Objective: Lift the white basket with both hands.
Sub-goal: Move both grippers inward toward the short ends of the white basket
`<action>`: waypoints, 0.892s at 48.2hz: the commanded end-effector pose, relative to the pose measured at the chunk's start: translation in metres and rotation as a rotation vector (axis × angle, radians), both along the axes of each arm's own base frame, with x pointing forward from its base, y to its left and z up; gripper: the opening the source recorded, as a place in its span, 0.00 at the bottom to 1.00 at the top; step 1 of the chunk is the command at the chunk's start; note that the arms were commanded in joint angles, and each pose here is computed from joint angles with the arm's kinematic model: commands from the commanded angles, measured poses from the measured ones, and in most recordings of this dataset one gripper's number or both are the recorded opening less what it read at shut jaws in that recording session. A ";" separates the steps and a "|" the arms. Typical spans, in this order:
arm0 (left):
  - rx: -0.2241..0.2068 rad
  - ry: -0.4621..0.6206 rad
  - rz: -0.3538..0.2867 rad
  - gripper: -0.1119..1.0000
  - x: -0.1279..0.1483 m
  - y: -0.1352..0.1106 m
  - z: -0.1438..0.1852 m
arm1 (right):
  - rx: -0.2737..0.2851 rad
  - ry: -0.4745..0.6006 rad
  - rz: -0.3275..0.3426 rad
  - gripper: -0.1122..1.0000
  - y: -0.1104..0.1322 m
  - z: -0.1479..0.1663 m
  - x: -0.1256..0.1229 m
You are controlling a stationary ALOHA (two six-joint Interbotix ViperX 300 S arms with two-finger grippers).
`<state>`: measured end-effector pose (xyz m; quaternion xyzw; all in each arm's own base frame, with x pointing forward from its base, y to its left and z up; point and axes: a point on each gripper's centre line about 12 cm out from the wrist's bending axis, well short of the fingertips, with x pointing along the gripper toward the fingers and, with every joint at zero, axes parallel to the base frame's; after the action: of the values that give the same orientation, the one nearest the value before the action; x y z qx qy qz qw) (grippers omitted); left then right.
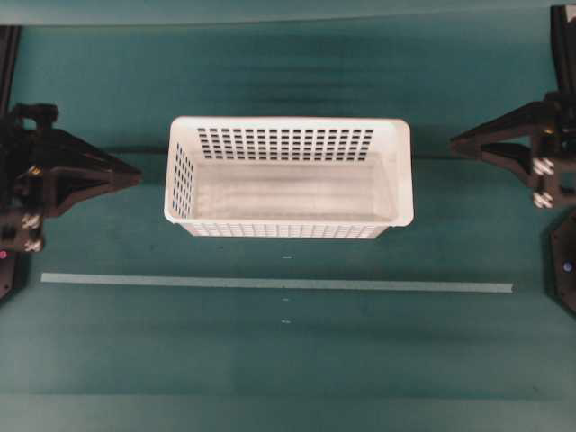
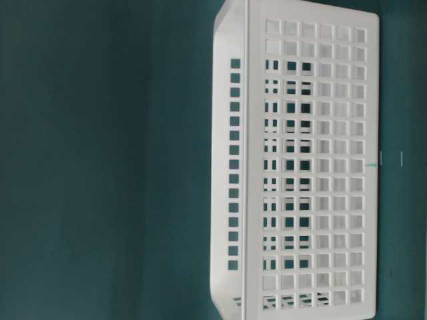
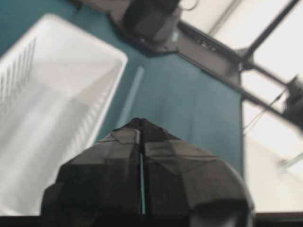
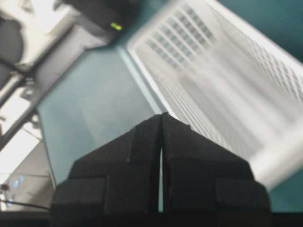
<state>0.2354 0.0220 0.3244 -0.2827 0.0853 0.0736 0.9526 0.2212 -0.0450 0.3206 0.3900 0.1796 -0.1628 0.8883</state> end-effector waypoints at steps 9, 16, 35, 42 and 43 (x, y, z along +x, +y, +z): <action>-0.291 0.120 0.153 0.06 0.011 0.019 0.011 | 0.217 0.209 -0.117 0.11 -0.011 -0.007 0.016; -0.411 0.155 0.263 0.06 0.009 0.035 0.015 | 0.308 0.298 -0.204 0.11 -0.024 -0.011 0.025; -0.682 0.381 0.458 0.06 0.020 0.043 -0.016 | 0.432 0.648 -0.311 0.11 -0.044 -0.042 0.044; -0.669 0.429 0.470 0.06 0.033 0.047 -0.021 | 0.455 0.775 -0.297 0.11 -0.044 -0.051 0.055; -0.668 0.439 0.472 0.06 0.034 0.047 -0.022 | 0.452 0.779 -0.295 0.12 -0.045 -0.051 0.057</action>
<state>0.2628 0.0662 0.2937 -0.5671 0.2417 0.3159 0.7212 0.2705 -0.0896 0.2657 0.5085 0.4644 -0.3804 0.6173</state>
